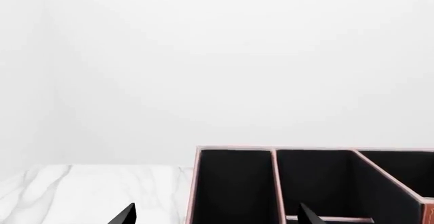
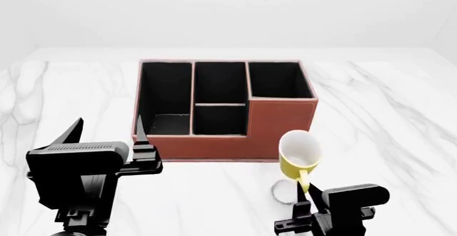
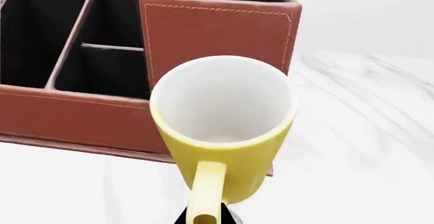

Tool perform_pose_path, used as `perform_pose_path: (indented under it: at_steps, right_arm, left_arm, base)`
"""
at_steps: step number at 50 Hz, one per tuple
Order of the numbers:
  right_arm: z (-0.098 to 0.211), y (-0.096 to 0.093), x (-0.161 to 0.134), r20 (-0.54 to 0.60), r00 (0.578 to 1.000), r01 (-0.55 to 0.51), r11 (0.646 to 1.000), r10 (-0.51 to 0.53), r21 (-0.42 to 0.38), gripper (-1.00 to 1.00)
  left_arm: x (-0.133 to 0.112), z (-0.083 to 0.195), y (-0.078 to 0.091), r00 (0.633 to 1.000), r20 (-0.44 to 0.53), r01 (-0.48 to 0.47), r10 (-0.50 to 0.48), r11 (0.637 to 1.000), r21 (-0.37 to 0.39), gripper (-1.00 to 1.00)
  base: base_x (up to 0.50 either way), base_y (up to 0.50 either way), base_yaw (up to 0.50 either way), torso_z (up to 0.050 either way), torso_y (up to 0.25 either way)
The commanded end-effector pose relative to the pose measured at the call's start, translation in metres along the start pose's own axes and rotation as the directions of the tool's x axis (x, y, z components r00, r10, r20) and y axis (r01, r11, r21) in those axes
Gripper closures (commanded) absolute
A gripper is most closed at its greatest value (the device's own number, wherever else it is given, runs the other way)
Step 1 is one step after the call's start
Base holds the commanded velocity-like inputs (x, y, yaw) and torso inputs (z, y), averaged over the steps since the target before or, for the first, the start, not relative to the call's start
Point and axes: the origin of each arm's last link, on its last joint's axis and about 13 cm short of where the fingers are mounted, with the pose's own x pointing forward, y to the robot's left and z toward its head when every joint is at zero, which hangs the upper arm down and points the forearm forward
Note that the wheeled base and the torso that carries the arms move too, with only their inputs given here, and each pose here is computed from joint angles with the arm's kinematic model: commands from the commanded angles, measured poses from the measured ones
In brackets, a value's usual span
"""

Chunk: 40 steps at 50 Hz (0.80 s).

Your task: Pick up the yellow and white mug and place it to the right of the caddy.

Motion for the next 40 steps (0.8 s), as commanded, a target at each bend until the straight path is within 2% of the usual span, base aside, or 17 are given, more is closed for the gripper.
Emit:
perform_pose_path:
  at_steps: [1, 13, 40]
  right_arm:
    - [0.002, -0.019, -0.005, 0.022, 0.992, 0.128, 0.992, -0.127, -0.001, 1.00]
    - [0.002, -0.029, 0.004, 0.018, 0.981, 0.191, 0.982, -0.191, 0.006, 1.00]
    - [0.009, -0.053, 0.044, 0.005, 0.963, 0.269, 0.962, -0.270, 0.049, 1.00]
  left_arm:
    - [0.000, 0.000, 0.000, 1.000, 0.000, -0.001, 0.001, 1.000, 0.000, -1.00]
    - [0.000, -0.001, 0.000, 1.000, -0.002, 0.001, -0.001, 1.000, 0.000, -1.00]
    - [-0.001, 0.000, 0.001, 1.000, 0.002, -0.003, 0.003, 1.000, -0.005, -1.00]
  base:
    - [0.00, 0.00, 0.00, 0.000, 0.000]
    - [0.00, 0.00, 0.00, 0.000, 0.001]
    - [0.00, 0.00, 0.00, 0.000, 0.001]
